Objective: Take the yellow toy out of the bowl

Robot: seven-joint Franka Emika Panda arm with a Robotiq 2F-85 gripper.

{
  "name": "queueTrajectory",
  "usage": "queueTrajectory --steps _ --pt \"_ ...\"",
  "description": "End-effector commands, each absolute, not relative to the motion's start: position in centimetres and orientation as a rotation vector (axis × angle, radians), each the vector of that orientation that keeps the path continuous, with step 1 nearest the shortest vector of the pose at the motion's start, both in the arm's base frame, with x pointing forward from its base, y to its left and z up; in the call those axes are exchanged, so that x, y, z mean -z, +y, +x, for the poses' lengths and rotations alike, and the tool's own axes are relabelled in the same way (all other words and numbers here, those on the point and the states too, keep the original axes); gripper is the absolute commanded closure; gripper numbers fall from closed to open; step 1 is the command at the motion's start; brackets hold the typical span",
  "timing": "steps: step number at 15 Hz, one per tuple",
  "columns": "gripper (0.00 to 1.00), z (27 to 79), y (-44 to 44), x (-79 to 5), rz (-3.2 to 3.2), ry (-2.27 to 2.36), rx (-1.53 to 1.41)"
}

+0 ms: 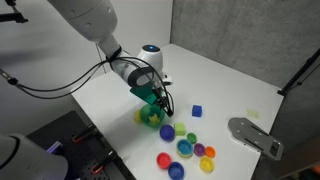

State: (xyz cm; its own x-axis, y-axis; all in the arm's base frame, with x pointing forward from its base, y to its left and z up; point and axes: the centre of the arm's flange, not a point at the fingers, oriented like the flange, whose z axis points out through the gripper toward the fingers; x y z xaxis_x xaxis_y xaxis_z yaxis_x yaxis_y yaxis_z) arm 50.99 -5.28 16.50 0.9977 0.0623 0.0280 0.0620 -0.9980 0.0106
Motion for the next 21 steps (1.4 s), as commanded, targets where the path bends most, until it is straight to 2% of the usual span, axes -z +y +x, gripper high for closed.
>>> queueTrajectory --steps 1,11,12,13,16,21 --pt "0.00 51.0 -5.9 -13.4 3.152 0.145 -0.048" --pt "0.02 50.3 -6.9 -8.8 3.161 0.227 -0.040" --pt "0.15 50.3 -6.9 -8.6 3.164 0.235 -0.043" --pt "0.19 50.4 -6.9 -8.5 3.166 0.242 -0.047" --pt "0.50 50.3 -6.9 -8.3 3.170 0.260 -0.051" --pt "0.88 50.3 -7.0 -9.2 3.163 0.260 -0.056"
